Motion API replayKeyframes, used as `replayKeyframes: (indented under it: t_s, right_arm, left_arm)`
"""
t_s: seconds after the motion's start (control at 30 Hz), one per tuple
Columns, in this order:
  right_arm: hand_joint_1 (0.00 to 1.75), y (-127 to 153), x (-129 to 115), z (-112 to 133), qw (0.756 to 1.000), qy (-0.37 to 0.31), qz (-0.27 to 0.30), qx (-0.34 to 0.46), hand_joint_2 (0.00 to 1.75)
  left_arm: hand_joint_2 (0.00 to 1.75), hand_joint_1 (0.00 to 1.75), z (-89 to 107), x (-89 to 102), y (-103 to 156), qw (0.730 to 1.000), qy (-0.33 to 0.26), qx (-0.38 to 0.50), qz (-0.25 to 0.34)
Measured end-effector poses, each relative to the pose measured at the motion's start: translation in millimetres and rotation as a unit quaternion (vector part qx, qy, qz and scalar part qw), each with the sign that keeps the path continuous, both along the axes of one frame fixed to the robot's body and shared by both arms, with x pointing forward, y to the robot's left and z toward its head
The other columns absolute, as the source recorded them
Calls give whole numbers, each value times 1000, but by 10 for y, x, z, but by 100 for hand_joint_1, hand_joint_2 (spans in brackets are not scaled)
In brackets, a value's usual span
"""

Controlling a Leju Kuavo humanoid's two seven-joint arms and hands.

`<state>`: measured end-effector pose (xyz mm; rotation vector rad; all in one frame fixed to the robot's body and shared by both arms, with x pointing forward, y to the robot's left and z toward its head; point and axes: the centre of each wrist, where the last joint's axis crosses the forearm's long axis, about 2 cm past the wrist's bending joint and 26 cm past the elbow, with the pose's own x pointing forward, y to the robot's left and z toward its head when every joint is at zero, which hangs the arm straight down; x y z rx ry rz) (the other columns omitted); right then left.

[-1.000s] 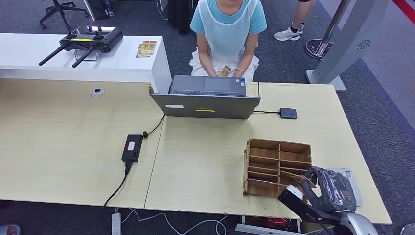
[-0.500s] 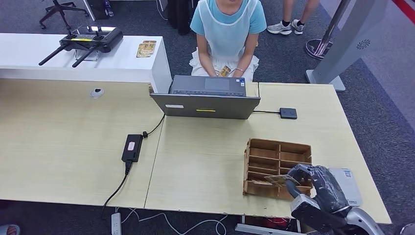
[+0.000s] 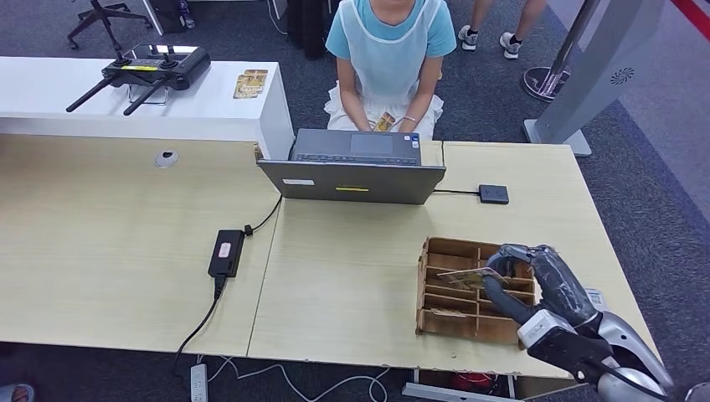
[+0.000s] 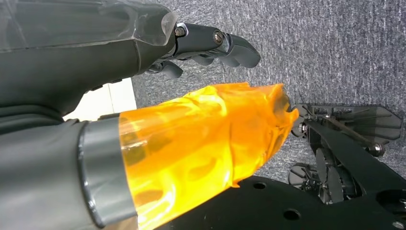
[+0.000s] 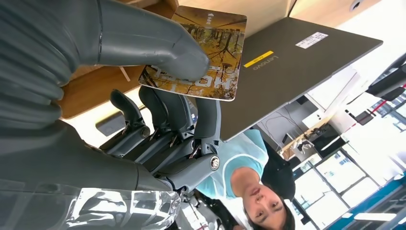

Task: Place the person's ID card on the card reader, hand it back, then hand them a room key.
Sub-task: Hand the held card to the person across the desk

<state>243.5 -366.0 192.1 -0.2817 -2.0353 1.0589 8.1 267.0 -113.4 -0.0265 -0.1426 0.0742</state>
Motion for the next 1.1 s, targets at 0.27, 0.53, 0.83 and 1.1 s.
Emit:
replayKeyframes:
  t_s: [0.27,0.53,0.83,1.1]
  right_arm:
    - [157,16,195,164,999,-30,-3,-20,175]
    - [168,231,836,913,971,-175,-91,-135,175]
    - [171,689,1384,1761,943,-249,-109,-192,175]
    - [173,1052,1779,2121,949,-209,-109,-209,175]
  left_arm:
    - [0,0,-1,15,9,1000,-2,-1,-6]
    - [0,0,0,67,35,1000,-4,0,-20]
    - [0,0,4,146,43,999,-6,0,-41]
    - [0,0,9,210,42,998,-6,-2,-68]
